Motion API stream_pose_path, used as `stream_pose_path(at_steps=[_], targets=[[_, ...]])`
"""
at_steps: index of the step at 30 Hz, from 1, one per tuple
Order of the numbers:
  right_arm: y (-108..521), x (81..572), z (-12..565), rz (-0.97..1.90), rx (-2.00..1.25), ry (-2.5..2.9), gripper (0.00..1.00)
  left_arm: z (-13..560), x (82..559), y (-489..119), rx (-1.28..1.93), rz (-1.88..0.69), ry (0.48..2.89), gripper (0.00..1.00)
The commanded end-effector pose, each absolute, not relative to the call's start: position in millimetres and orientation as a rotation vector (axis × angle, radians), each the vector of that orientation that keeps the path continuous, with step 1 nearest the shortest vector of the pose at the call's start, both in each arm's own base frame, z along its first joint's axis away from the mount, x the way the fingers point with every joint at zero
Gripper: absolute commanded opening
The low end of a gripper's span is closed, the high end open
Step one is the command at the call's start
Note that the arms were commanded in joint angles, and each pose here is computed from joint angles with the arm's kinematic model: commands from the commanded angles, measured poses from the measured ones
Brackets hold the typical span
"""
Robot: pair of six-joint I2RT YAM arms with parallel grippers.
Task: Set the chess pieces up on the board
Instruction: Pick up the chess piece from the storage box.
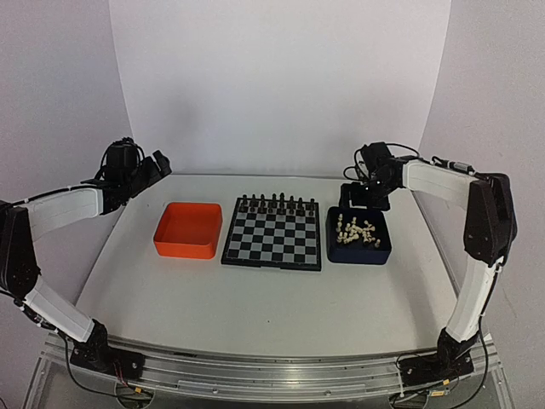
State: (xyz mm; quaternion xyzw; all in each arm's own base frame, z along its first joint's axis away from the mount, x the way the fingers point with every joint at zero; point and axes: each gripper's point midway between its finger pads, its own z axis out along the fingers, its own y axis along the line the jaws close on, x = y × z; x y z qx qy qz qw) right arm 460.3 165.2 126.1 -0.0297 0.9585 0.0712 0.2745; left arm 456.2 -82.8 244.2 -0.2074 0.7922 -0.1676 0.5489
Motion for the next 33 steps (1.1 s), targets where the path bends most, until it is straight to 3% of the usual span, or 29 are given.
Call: stream_pose_path(at_steps=[1, 6, 21, 33], targets=[[168, 466, 143, 0.199, -0.093, 2.522, 0.98, 269, 458, -85, -0.47, -0.435, 1.809, 1.0], [175, 473, 122, 0.217, -0.108, 2.563, 0.93, 265, 460, -86, -0.47, -0.432, 1.821, 1.0], [193, 488, 77, 0.246, -0.247, 2.647, 0.56, 260, 454, -79, -0.496, -0.405, 1.825, 1.0], [197, 489, 60, 0.25, -0.293, 2.684, 0.41, 257, 453, -77, -0.508, -0.394, 1.829, 1.0]])
